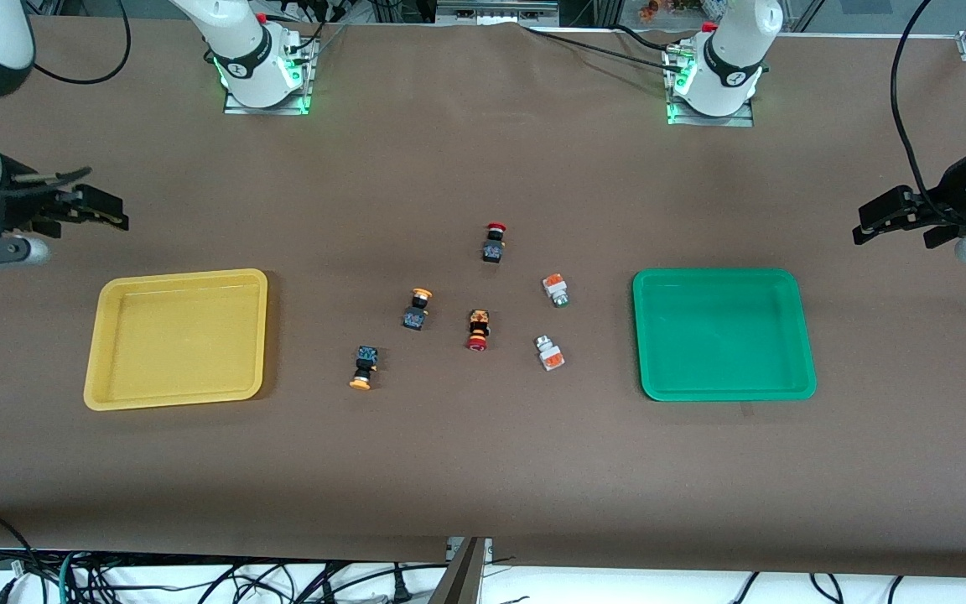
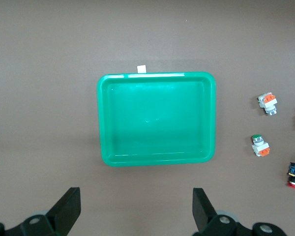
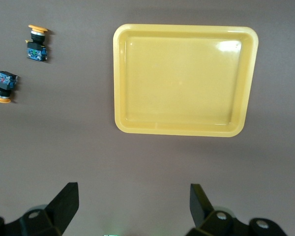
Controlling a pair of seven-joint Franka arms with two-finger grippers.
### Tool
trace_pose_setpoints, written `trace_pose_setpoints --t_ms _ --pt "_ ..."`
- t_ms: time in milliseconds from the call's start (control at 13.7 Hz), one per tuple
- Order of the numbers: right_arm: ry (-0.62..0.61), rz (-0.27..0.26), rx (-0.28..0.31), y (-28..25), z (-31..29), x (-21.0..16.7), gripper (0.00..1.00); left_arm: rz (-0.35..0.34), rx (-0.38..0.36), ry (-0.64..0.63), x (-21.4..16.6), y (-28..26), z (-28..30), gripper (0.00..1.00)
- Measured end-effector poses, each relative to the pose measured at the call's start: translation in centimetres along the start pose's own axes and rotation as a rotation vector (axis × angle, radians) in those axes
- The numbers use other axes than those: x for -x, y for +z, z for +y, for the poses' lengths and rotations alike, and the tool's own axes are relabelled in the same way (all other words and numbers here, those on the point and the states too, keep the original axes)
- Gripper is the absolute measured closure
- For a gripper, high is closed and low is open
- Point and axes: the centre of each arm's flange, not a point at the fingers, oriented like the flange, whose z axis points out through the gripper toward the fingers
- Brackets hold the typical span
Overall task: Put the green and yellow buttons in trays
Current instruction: 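Move the right gripper toward the yellow-capped button beside the yellow tray, then lower the right gripper and grasp the yellow-capped button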
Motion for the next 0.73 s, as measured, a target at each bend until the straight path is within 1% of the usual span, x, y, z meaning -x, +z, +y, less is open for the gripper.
trace_pose_setpoints --t_ms 146,291,364,437,729 --pt "-0.005 0.002 -0.002 2.5 -0.1 -2.0 0.0 0.0 0.0 0.0 0.0 0.0 0.0 0.0" --pt "-0.007 0.029 0.002 5.5 -2.3 -4.7 0.0 0.003 0.0 0.0 -0.1 0.0 0.0 0.0" --pt "0.02 0.046 0.006 7.2 -4.4 -6.2 0.0 0.007 0.0 0.0 -0.1 0.0 0.0 0.0" --pt "0.084 0.072 0.009 10.3 -8.5 -8.3 0.0 0.016 0.0 0.0 -0.2 -0.2 0.0 0.0" --pt "0.198 0.15 -0.007 16.8 -17.2 -11.4 0.0 0.027 -0.001 0.0 -0.3 -0.7 0.0 0.0"
